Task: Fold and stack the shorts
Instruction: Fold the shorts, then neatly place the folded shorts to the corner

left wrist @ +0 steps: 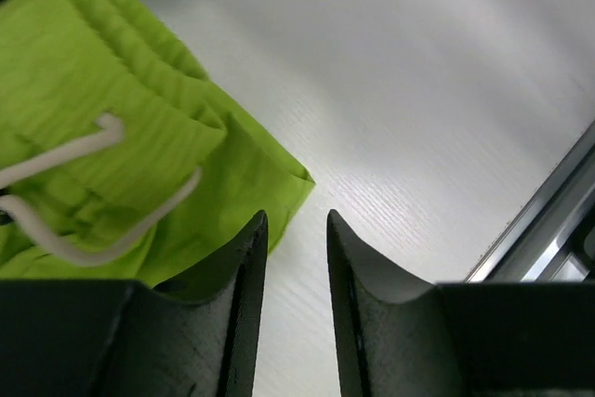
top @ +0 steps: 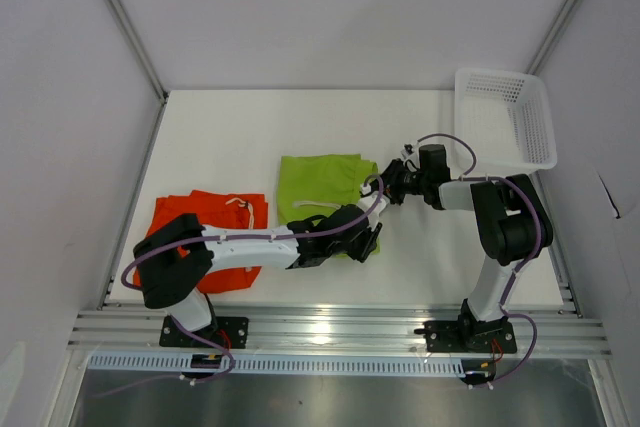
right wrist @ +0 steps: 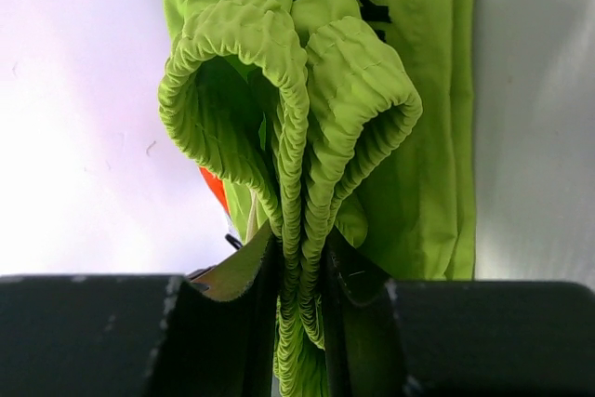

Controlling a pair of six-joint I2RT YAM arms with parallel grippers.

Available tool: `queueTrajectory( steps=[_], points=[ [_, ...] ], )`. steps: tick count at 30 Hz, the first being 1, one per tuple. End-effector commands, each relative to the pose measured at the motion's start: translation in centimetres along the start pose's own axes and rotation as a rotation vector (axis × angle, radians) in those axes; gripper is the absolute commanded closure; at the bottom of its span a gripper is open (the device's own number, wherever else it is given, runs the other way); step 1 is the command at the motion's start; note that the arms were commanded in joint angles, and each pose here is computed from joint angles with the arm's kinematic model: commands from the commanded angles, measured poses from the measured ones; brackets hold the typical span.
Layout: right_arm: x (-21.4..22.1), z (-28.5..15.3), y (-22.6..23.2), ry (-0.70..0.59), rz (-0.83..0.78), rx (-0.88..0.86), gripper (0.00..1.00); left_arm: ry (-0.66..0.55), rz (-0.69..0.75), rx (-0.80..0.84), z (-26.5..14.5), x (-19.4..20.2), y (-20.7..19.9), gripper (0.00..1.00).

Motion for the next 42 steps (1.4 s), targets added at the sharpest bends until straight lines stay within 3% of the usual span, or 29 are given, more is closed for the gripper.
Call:
queueTrajectory(
  steps=[1,11,24,32,42],
  points=[
    [-1.0,0.2,2.2,-0.002,-0.064,-0.064,1.0,-0.05,0.074,-0.018,1.1,-1.0,-0.5,0.67],
    [-1.3,0.3,2.7,0.006,-0.077,-0.067,1.0,0.001,0.106,-0.148,3.1,0.7,1.3,0.67],
    [-1.5,0.5,3.2,0.011,-0.081,-0.069,1.0,-0.156,0.029,-0.196,1.3,-1.0,1.9,0.61],
    [-2.0,0.6,4.9,0.018,-0.112,-0.083,1.0,-0.125,0.037,-0.222,3.0,0.1,2.2,0.63],
    [-2.1,1.7,4.2,0.08,-0.12,-0.077,1.0,-0.024,0.03,-0.181,5.9,4.6,2.0,0.7]
  ],
)
Point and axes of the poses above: each gripper's point midway between its finger pads, its own z axis out along the fingers, its own y axis along the line the jaws close on, x = y × z, the point moved 5 cm from there along -z, back along the fingers, and after that the axes turned 2 degrees about -z, right-handed, at the moved point
